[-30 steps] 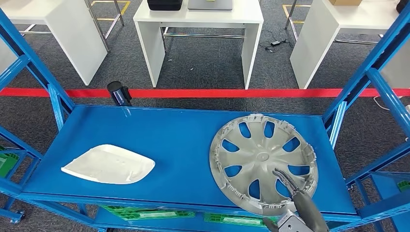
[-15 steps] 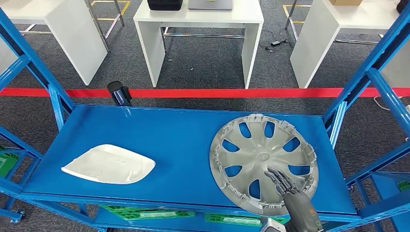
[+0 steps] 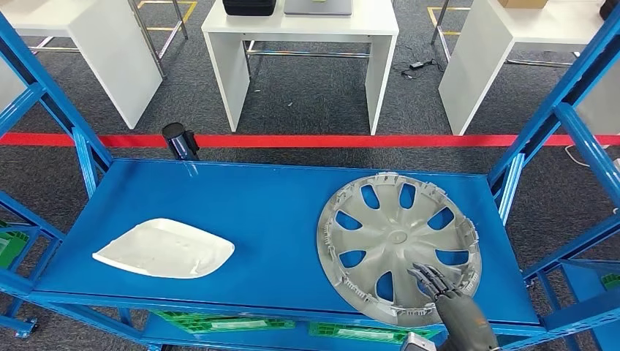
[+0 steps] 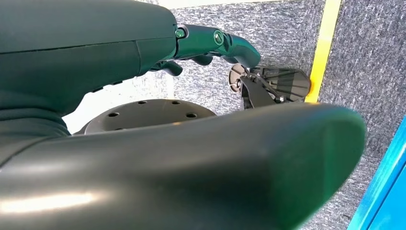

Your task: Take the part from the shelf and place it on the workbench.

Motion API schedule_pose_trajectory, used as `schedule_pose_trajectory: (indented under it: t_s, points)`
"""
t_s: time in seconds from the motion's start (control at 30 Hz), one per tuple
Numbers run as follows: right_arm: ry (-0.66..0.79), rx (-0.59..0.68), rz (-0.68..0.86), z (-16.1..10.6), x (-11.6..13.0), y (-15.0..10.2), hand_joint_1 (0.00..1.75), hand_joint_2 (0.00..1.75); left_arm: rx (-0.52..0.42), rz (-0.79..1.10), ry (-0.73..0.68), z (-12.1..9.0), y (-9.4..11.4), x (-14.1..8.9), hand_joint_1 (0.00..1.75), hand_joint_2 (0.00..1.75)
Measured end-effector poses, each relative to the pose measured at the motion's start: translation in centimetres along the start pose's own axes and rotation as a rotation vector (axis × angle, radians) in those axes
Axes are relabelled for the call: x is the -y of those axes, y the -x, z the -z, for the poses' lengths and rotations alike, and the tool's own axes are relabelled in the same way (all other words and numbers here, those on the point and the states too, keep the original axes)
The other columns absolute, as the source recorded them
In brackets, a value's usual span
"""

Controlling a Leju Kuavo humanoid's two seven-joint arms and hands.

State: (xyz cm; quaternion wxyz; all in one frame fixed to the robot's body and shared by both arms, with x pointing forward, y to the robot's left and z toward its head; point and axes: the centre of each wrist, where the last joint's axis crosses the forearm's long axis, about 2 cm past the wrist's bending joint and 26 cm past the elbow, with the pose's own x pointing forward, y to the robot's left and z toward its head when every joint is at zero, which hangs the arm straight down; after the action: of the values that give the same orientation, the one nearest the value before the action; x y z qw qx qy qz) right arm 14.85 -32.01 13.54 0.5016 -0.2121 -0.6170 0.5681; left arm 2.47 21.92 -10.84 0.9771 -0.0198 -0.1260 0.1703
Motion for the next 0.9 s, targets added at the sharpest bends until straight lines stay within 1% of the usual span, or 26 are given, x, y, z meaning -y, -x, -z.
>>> schedule_pose_trajectory:
  t_s: [0.23,0.5,0.9]
  points:
    - [0.034,0.002,-0.073,-0.1,0.0,0.2,0.0,1.75,0.0,-0.006,-0.002,0.0,0.0,0.0,0.0,0.0]
    - [0.04,0.002,-0.103,0.0,-0.4,0.3,0.0,1.75,0.004,-0.014,-0.006,0.0,0.0,-0.1,0.0,0.0]
    - [-0.036,0.006,-0.134,1.6,-2.5,1.1,0.0,1.75,0.005,-0.015,-0.008,0.0,0.0,-0.1,0.0,0.0]
